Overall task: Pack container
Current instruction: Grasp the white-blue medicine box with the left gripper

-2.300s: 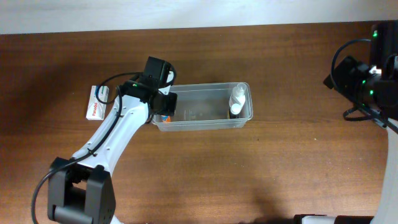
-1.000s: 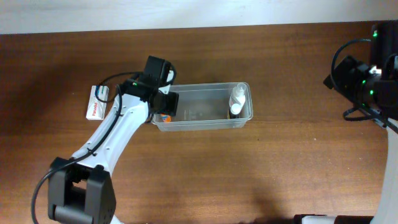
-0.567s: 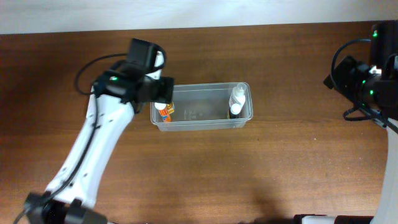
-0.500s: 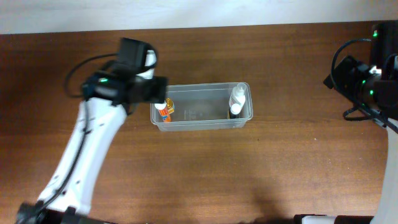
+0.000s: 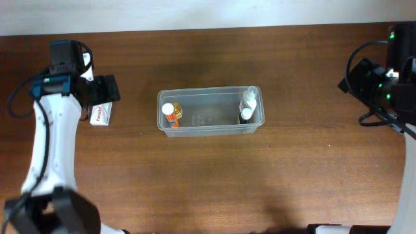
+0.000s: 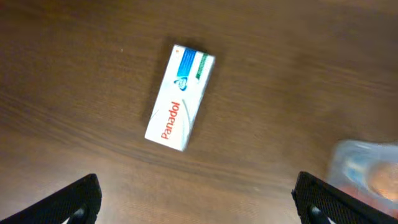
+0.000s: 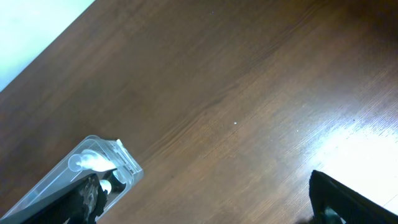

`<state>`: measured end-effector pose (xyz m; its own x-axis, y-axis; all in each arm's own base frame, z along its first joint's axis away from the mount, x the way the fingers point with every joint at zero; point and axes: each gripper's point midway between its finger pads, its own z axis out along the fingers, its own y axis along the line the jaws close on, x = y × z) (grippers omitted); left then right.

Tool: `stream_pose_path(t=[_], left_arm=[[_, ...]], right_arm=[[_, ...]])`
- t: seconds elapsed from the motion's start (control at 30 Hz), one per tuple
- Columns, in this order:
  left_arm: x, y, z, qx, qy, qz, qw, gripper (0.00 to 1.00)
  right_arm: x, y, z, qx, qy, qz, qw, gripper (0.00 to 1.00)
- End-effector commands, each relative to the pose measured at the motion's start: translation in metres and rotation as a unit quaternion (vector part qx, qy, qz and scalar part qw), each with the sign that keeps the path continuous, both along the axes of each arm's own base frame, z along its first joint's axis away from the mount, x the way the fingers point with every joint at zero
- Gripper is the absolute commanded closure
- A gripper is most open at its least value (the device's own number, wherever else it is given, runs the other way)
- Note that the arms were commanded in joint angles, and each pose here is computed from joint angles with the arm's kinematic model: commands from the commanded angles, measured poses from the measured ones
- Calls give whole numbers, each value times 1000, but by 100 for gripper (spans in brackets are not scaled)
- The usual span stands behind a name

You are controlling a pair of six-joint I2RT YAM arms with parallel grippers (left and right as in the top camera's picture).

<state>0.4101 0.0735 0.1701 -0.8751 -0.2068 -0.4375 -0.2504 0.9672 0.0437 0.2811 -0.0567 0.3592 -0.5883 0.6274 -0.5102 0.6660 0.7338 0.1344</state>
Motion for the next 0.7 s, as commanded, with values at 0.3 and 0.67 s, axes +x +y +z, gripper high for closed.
stream_pose_path(t=[0.3,0.67], left_arm=[[31,16,-123,30,96,-72,992,1],[52,46,-132,14,47,-47,998,1]], right_arm=[[-1,-4,2,-4,-1,-9,1000,2],[-1,-4,2,-5,-1,-9,1000,2]])
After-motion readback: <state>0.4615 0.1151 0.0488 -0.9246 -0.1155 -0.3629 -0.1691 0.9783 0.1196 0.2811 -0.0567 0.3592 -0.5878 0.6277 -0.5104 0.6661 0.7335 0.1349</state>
